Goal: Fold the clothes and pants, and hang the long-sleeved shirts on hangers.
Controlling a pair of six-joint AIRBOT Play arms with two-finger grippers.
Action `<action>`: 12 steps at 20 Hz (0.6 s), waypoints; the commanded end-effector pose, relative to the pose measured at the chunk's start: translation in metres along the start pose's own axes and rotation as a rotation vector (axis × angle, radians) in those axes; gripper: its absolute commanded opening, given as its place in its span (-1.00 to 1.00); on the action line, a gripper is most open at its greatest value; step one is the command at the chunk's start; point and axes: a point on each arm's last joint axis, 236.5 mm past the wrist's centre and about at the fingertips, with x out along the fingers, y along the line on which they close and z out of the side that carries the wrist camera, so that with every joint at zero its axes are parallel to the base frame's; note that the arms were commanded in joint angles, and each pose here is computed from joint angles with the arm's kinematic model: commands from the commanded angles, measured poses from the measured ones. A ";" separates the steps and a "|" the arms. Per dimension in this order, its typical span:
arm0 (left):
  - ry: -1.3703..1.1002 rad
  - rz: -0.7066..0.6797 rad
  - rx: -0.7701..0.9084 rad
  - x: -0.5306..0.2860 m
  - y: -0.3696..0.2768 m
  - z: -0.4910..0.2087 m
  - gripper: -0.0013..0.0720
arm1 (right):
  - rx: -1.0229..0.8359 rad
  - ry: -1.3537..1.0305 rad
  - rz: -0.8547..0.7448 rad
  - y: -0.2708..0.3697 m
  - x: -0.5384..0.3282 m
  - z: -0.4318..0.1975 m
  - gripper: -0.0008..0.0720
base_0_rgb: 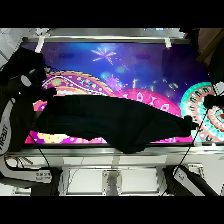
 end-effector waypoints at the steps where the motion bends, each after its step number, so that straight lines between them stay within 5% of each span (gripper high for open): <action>1: -0.091 0.035 0.033 -0.030 0.006 0.028 -0.90 | 0.017 0.132 0.121 0.026 0.052 -0.022 0.52; 7: -0.104 0.230 0.131 -0.082 0.047 0.024 -0.90 | 0.069 0.353 0.235 0.051 0.115 -0.053 0.52; 12: -0.066 0.230 0.126 -0.082 0.047 0.014 -0.89 | 0.046 0.444 0.221 0.046 0.113 -0.073 0.47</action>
